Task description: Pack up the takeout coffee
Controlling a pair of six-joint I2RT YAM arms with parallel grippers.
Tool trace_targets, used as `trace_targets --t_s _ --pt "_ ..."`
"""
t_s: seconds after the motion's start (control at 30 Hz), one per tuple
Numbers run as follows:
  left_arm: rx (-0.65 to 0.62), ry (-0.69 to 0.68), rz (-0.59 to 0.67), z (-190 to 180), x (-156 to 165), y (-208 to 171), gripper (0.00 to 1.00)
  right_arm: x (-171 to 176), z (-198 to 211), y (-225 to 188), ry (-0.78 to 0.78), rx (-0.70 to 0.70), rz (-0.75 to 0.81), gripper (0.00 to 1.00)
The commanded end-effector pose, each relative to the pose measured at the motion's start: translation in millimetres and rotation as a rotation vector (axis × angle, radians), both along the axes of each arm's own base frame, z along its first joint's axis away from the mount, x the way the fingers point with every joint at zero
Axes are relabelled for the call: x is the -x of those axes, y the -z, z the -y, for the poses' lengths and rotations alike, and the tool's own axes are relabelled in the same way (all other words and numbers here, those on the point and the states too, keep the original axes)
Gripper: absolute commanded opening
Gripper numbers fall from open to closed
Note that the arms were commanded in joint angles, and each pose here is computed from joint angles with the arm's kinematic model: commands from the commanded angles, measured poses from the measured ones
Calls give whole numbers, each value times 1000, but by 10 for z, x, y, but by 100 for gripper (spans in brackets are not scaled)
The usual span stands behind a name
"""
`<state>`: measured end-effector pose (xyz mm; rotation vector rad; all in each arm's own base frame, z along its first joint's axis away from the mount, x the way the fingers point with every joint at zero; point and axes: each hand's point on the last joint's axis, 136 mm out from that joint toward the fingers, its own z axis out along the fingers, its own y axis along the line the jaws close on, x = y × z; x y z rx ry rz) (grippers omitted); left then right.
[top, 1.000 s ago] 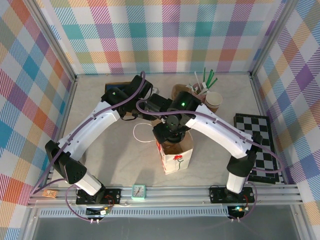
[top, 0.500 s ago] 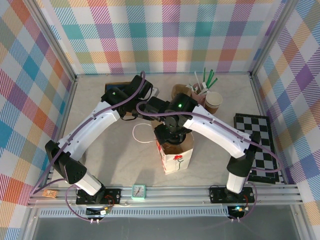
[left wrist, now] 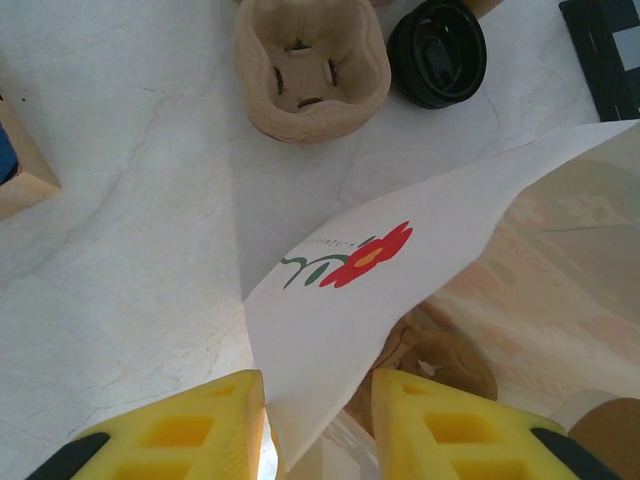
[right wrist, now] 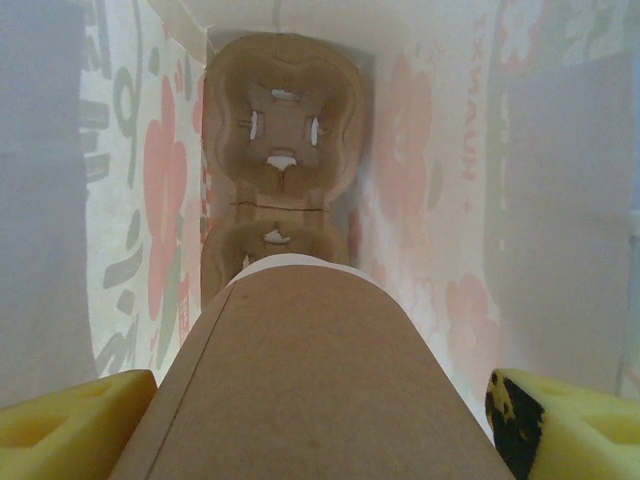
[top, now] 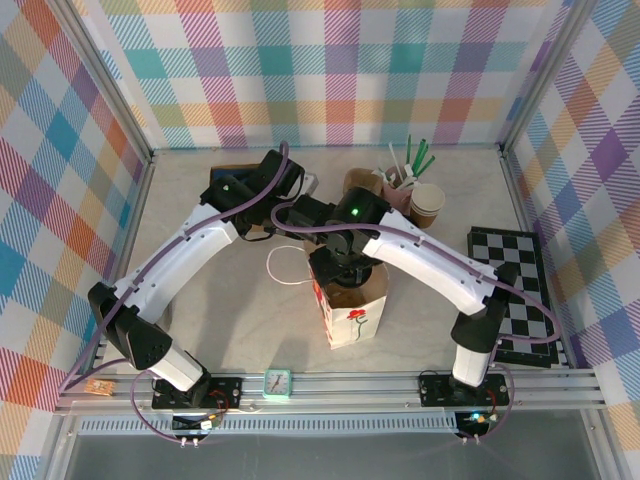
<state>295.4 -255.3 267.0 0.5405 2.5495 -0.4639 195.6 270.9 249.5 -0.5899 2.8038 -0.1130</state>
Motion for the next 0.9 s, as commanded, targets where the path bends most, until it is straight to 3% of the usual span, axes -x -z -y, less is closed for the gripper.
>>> trace_targets --t_s 0.0,0.87 --pt "27 8 22 -13 44 -98 34 199 364 74 25 172 -85 38" --pt "37 -8 16 -15 46 -57 33 237 200 343 30 85 -144 39"
